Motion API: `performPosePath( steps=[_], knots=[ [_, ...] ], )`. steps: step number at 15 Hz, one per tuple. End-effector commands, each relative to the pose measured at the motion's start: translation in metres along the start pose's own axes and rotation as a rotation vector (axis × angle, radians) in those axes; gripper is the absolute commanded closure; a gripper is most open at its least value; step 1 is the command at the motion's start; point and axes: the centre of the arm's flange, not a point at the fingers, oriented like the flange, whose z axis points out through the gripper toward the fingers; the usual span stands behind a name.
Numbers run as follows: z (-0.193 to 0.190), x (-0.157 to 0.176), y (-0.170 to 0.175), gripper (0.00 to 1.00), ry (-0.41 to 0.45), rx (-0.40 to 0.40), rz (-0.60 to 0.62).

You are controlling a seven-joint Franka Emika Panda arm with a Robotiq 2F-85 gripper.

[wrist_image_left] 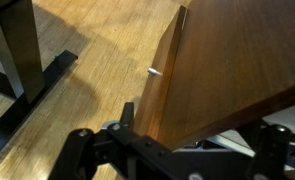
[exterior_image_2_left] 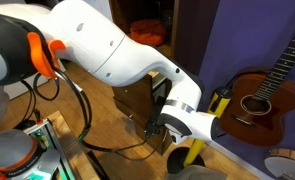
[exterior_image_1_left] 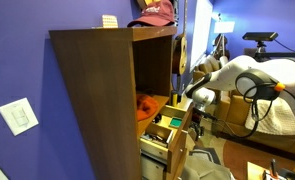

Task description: Open the top drawer of the cabinet and then open the second and third drawer at the same time

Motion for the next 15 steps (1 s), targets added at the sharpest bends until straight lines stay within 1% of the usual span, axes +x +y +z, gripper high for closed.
performPosePath(
  steps=[1, 3, 5, 10, 13, 15],
  knots=[
    [0.002, 0.001, 0.009, 0.00, -0.035, -0.043, 0.007],
    [0.000, 0.001, 0.011, 0.00, -0.025, -0.054, 0.014],
    [-0.005, -0.001, 0.010, 0.00, 0.008, -0.074, 0.020],
    [-0.036, -0.011, 0.009, 0.00, 0.120, -0.075, -0.023],
    [-0.059, -0.025, 0.004, 0.00, 0.200, -0.082, -0.073],
    [-0.070, -0.043, -0.002, 0.00, 0.234, -0.090, -0.115]
  ],
)
